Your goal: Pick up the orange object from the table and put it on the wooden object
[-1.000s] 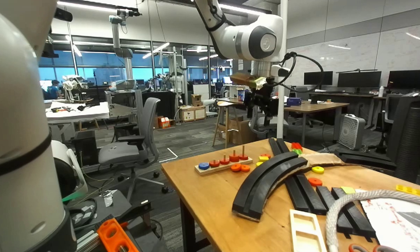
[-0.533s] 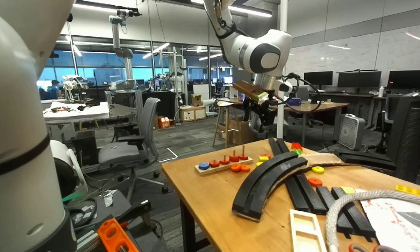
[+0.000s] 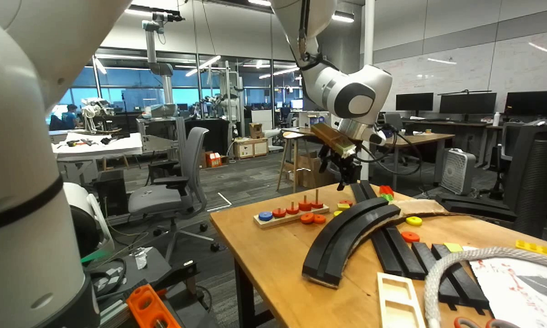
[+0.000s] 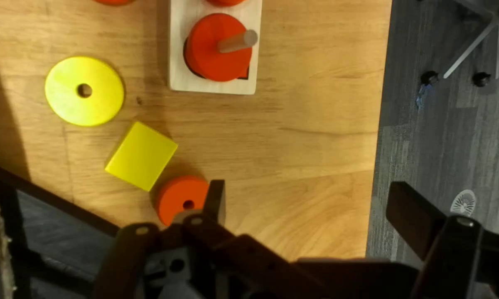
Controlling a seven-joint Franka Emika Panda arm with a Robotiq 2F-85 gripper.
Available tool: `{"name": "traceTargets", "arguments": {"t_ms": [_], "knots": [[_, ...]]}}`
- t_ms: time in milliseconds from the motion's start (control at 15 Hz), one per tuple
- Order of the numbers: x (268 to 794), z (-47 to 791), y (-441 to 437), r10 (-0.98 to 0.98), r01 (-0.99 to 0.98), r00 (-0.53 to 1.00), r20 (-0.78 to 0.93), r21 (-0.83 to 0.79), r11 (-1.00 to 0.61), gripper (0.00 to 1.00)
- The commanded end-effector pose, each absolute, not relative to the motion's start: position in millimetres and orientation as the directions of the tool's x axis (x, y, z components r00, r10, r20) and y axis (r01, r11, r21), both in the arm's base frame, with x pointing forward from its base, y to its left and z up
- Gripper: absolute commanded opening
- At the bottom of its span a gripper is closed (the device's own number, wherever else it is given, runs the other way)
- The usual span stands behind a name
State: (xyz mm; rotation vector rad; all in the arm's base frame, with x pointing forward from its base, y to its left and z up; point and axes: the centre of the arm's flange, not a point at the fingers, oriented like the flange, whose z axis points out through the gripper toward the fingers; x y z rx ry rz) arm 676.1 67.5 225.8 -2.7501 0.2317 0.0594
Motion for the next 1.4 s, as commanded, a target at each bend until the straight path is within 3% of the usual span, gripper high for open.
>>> {"name": "traceTargets", "arguments": {"t_ms": [0,1333], "knots": [[696,217,68,-0.136,-0.168,0.985,-0.106,-0.410,-0.897,1.00],[696,204,61,-0.205,-0.234,0.971,-0.119,-0.334,-0.913,1.00]]}}
